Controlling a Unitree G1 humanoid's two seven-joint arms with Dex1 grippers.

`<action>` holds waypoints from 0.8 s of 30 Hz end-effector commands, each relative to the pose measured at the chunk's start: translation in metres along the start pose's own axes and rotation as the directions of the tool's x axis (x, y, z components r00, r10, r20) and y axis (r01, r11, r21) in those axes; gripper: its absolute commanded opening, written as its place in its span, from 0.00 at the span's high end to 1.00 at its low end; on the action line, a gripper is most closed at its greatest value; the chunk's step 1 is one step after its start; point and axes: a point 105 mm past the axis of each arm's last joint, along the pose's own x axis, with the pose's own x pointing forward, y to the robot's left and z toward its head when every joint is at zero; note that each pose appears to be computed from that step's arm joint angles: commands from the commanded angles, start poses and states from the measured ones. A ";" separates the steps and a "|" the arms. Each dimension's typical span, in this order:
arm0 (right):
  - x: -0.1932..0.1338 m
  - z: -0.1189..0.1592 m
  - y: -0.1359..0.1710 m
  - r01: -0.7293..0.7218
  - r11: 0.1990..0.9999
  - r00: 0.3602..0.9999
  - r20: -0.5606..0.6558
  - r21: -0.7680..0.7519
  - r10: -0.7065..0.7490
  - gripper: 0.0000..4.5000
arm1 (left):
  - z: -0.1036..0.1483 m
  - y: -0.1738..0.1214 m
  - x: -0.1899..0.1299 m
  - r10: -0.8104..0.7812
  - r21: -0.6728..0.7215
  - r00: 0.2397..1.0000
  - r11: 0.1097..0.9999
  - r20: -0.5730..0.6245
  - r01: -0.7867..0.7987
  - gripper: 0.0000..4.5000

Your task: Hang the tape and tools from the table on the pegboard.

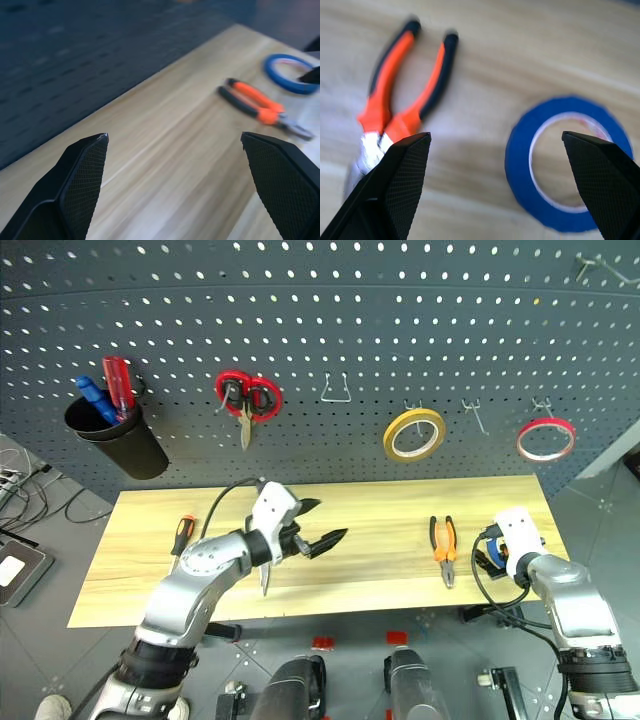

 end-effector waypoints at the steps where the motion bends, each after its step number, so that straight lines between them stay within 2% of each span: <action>1: -0.002 0.007 -0.006 -0.014 1.000 1.000 0.004 0.013 0.014 0.00 | 0.010 -0.011 0.012 -0.134 0.048 0.990 0.990 0.039 0.132 0.00; 6: 0.007 0.014 -0.011 -0.017 0.999 1.000 -0.001 0.040 0.017 0.00 | 0.016 -0.028 0.034 -0.345 0.145 0.939 0.929 0.014 0.339 0.00; 10: 0.013 0.020 -0.010 -0.021 0.999 1.000 0.005 0.047 0.020 0.00 | 0.016 -0.037 0.046 -0.429 0.206 0.903 0.883 -0.016 0.423 0.00; 15: 0.020 0.027 -0.014 -0.014 0.998 1.000 0.013 0.054 0.013 0.00 | 0.022 -0.044 0.066 -0.488 0.282 0.872 0.834 -0.026 0.475 0.00; 24: 0.030 0.027 -0.027 0.029 0.994 1.000 -0.006 0.108 -0.029 0.00 | 0.033 -0.042 0.087 -0.501 0.359 0.866 0.806 -0.012 0.471 0.00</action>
